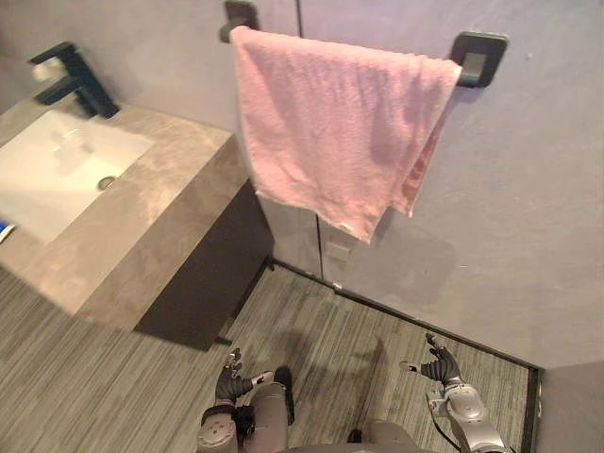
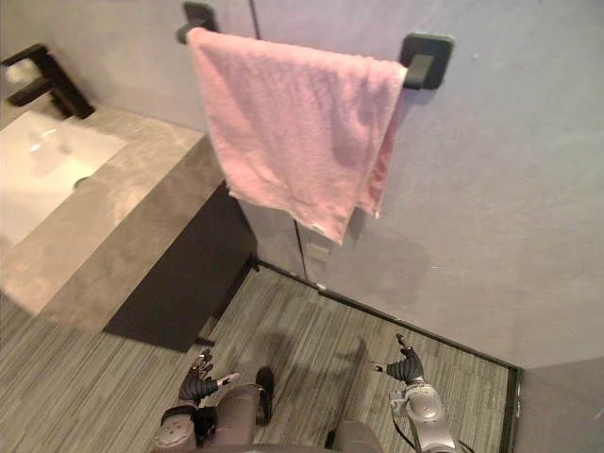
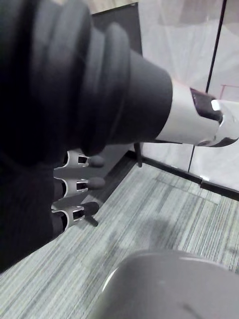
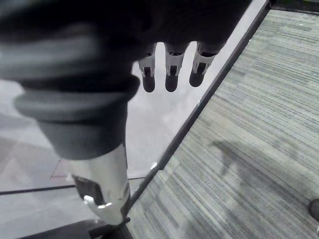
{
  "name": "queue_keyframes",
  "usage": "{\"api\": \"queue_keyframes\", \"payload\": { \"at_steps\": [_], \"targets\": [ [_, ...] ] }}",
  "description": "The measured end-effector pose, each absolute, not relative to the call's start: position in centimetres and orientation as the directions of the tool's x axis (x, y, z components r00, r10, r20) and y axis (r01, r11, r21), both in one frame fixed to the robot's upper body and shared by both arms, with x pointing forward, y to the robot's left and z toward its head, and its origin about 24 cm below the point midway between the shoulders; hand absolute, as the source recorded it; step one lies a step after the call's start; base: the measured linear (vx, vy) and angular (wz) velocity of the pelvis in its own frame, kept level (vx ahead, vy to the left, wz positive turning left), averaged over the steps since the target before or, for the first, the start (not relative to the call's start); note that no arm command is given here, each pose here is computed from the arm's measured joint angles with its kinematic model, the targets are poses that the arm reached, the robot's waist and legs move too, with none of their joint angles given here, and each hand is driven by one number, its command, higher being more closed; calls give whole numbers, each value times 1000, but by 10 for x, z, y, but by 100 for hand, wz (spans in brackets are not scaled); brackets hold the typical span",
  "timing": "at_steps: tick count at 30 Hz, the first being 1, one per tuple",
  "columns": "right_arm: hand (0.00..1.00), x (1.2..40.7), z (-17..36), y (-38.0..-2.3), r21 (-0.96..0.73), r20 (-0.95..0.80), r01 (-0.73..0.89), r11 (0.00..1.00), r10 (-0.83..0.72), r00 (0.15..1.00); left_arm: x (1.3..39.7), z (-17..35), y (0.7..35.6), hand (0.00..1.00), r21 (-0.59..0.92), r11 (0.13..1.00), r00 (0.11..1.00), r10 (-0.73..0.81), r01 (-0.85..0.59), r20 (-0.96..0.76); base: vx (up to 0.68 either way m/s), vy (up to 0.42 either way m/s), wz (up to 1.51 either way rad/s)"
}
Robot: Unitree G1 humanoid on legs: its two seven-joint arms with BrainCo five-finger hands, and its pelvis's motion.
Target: Organize washtable
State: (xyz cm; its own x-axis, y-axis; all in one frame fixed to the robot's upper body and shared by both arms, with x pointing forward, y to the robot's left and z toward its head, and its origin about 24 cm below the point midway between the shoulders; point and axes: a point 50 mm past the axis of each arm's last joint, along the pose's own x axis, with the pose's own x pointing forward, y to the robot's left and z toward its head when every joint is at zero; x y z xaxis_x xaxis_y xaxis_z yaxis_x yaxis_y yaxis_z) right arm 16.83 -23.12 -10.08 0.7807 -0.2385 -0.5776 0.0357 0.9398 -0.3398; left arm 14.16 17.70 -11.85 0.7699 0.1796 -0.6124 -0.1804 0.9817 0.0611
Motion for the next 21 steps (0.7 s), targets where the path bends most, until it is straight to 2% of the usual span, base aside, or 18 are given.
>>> {"api": "queue_keyframes", "payload": {
  "at_steps": [5, 16, 21],
  "targets": [
    [0, 155, -112, -242, -311, -631, 126, 942, -304, 714, 149, -117, 173, 0, 67, 989, 782, 147, -134, -606, -113, 73, 104],
    [0, 153, -123, -225, -270, -676, 96, 958, -259, 690, 112, -134, 194, 0, 127, 984, 683, 176, -121, -709, -137, 94, -3],
    [0, 156, -121, -232, -289, -671, 101, 952, -276, 688, 112, -134, 193, 0, 120, 983, 685, 181, -137, -705, -210, 49, 76]
  ]
}}
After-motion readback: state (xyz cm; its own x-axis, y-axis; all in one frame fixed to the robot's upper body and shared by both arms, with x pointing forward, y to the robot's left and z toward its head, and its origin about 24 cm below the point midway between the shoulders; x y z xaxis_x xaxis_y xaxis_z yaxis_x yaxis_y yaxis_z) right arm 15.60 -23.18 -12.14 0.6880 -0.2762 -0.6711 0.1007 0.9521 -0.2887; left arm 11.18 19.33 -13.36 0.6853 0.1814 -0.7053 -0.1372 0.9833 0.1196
